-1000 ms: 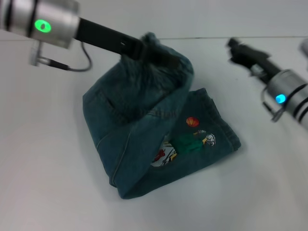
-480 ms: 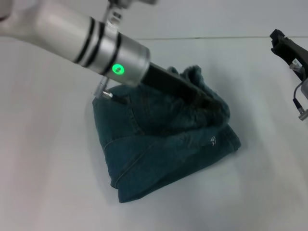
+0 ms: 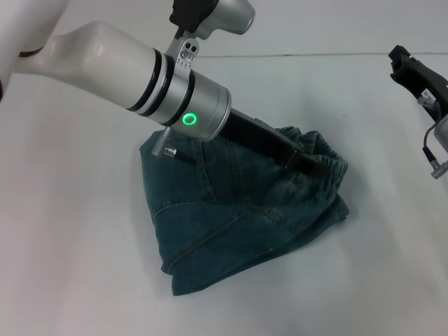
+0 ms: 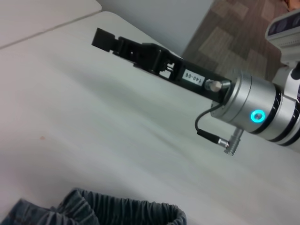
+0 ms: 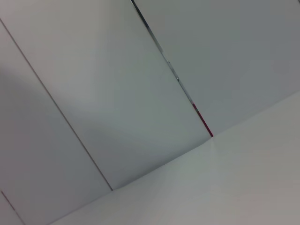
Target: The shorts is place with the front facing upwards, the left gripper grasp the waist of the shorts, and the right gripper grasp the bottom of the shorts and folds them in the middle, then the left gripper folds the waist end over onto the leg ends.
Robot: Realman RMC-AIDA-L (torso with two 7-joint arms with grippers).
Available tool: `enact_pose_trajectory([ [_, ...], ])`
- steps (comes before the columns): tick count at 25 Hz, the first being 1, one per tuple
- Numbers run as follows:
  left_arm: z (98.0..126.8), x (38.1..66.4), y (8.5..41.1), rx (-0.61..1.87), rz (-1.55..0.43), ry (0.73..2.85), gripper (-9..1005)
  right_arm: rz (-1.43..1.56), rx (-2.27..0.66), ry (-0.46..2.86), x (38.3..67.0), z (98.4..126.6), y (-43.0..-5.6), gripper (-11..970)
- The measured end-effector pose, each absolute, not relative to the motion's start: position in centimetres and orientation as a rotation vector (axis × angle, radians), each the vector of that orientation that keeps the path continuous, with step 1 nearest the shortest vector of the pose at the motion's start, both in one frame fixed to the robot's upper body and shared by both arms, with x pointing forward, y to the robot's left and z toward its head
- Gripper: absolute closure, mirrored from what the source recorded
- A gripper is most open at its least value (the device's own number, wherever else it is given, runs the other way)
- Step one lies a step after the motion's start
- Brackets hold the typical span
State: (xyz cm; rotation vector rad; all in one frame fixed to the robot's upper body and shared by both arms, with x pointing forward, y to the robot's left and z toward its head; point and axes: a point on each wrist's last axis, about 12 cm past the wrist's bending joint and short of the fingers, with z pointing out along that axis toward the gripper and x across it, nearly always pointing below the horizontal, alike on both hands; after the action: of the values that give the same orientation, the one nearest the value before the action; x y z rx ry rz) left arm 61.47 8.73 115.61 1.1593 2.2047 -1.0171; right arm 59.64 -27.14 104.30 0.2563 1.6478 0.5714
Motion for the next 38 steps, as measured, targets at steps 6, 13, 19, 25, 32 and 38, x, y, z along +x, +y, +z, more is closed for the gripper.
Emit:
enact_pose_trajectory([
  [6, 116.3, 61.5, 10.1, 1.096, -1.035, 2.153, 590, 0.590, 0.233, 1.649, 59.5, 104.3, -27.3, 931],
  [13, 117.1, 60.3, 17.0, 0.883, -1.153, 1.966, 190, 0.807, -0.002, 1.634, 58.7, 106.5, -29.1, 930],
  [19, 115.2, 57.2, 24.4, 0.726, -1.227, 1.894, 110, 1.021, -0.226, 1.629, 56.9, 109.5, -32.0, 874],
  [25, 113.3, 53.3, 30.3, 0.572, -1.200, 1.850, 111, 1.119, -0.587, 1.708, 54.6, 112.3, -33.7, 538],
  [32, 111.3, 50.0, 32.7, 0.575, -1.170, 1.937, 111, 1.143, -0.870, 1.800, 52.4, 112.6, -34.1, 378],
  [38, 110.2, 49.1, 32.5, 0.659, -1.172, 2.065, 110, 1.138, -0.955, 1.901, 51.9, 112.0, -33.8, 200],
])
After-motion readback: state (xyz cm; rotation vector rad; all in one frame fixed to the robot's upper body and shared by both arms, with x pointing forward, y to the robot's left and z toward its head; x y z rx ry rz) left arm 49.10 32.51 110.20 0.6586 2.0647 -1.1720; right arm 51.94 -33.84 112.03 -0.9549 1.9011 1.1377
